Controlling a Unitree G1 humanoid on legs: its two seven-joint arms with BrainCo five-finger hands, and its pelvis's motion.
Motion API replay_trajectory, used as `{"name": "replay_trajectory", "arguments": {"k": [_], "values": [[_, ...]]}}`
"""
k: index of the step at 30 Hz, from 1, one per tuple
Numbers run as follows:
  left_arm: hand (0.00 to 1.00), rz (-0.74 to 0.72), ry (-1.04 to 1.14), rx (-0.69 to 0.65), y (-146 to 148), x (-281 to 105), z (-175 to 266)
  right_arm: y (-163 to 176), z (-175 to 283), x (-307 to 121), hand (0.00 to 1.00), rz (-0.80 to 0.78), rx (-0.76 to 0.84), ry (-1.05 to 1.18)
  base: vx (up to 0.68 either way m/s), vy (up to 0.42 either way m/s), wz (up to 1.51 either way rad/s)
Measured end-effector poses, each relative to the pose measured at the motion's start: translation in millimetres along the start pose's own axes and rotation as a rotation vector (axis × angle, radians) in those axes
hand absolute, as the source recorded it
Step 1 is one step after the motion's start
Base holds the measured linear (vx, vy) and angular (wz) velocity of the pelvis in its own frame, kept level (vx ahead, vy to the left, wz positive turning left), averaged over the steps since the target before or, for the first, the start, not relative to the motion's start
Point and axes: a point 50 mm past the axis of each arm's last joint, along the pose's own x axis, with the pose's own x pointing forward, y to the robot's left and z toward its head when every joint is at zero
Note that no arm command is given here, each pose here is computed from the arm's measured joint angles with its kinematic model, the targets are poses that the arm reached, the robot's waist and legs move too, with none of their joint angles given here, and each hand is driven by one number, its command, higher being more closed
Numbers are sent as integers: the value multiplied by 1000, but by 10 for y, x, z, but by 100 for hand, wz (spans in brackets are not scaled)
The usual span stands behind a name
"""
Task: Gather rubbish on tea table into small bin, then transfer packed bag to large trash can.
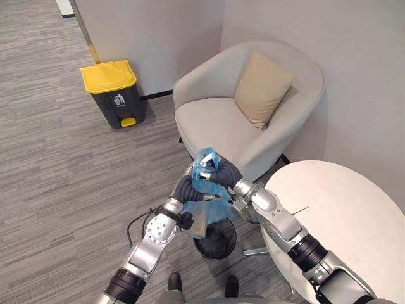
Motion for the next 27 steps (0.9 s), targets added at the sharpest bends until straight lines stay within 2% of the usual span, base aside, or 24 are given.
{"name": "replay_trajectory", "arguments": {"k": [8,16,27], "values": [[0,-12,71,36,-75,-15,-137,-17,118,104,100,11,10,-41,-1,-1,-1],[0,-12,160,21,-158,-70,-294,84,212,220,100,36,87,-92,0,0,0],[0,-9,248,47,-196,-183,-463,139,266,288,100,67,78,-104,0,0,0]]}}
